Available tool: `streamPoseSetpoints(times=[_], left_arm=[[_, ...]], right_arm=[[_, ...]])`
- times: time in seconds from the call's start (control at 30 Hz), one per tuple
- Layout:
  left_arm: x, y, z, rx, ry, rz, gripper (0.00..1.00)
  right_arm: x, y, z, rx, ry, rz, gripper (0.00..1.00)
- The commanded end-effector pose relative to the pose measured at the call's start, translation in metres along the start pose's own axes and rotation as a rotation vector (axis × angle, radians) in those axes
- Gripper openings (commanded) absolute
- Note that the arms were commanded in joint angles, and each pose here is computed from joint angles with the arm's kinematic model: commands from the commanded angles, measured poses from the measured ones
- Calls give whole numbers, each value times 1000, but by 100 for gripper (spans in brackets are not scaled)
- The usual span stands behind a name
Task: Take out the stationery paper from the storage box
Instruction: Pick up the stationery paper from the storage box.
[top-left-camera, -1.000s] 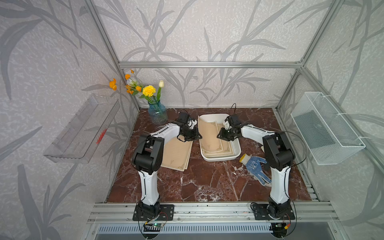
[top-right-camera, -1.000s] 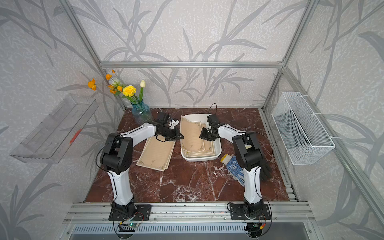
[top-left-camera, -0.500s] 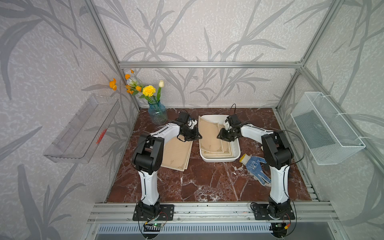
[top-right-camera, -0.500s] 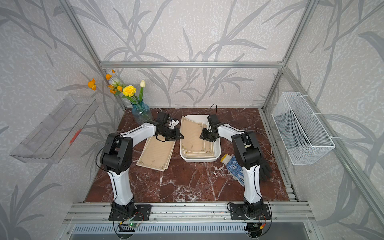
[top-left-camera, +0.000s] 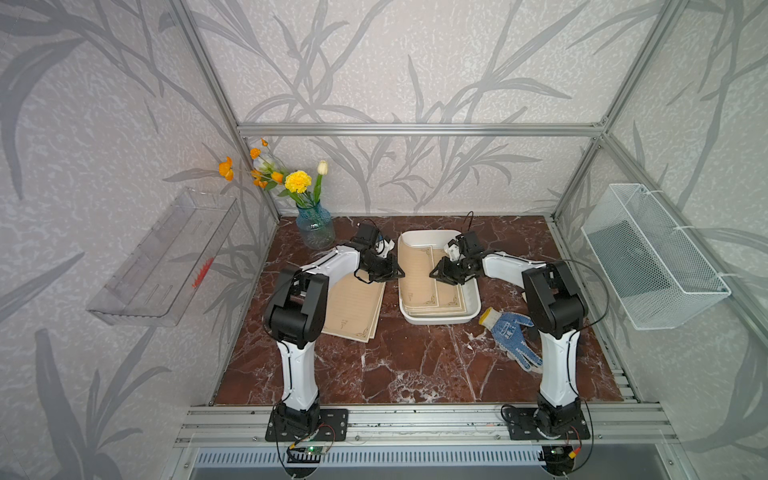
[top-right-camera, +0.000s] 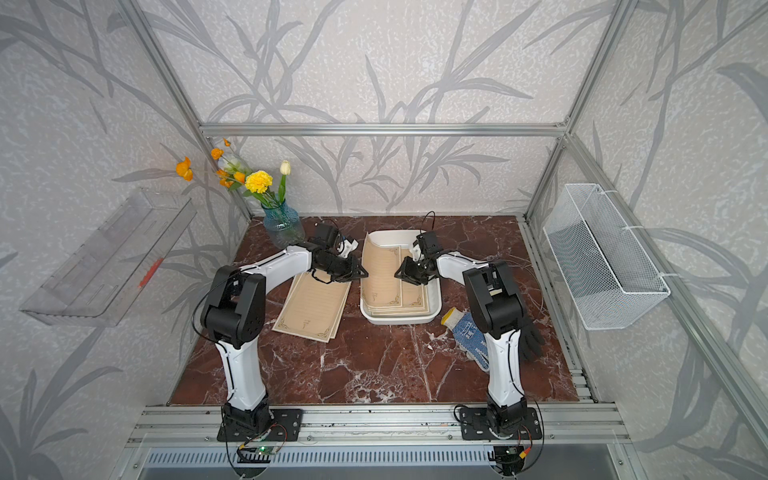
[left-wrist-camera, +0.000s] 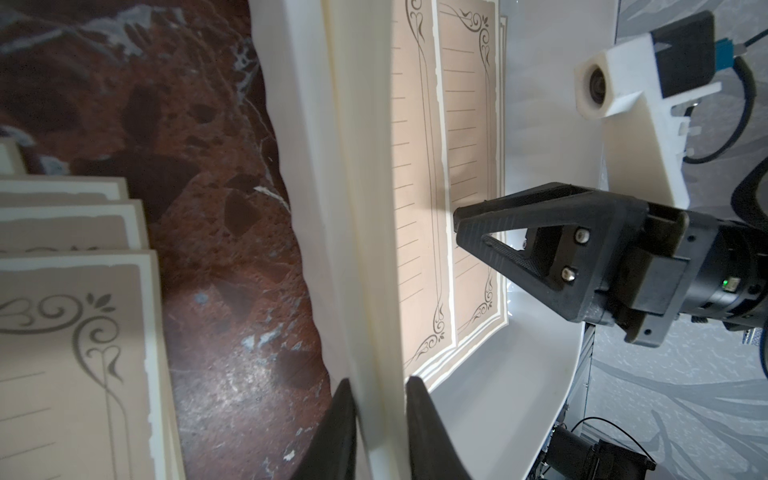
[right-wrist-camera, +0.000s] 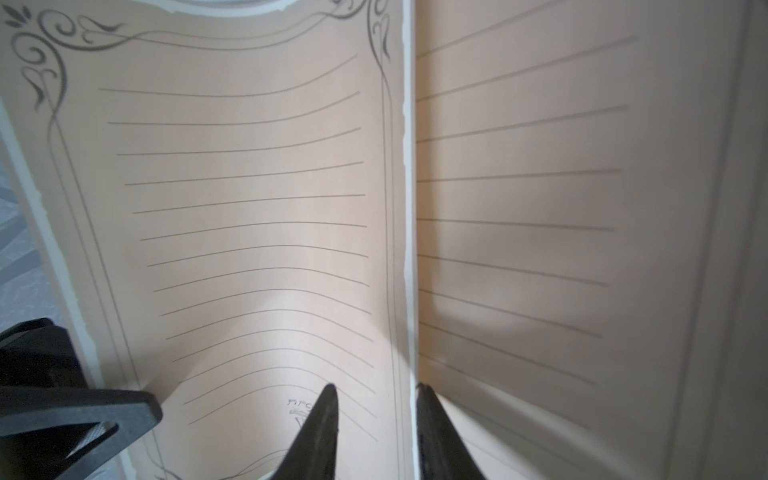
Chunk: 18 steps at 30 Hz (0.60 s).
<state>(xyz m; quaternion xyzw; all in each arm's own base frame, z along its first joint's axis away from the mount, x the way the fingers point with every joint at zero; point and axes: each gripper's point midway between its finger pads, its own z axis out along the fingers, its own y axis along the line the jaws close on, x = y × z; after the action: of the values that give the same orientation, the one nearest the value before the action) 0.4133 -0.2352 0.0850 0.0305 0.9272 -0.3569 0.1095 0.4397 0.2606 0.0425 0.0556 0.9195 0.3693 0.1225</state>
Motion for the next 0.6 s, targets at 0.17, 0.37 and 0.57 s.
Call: streamPoseSetpoints(times=[0.17,0.37,0.57], left_arm=[[-4,-6,2,9,5,19,22],[-3,-7,3,11,6,23,22],[-3,-8,4,18,9,19,23]], right_arm=[[-10,28,-11,-177,-40,35,27],[-5,17,-3,-141,-7,44,22],[-2,14,2,-129,24,57,17]])
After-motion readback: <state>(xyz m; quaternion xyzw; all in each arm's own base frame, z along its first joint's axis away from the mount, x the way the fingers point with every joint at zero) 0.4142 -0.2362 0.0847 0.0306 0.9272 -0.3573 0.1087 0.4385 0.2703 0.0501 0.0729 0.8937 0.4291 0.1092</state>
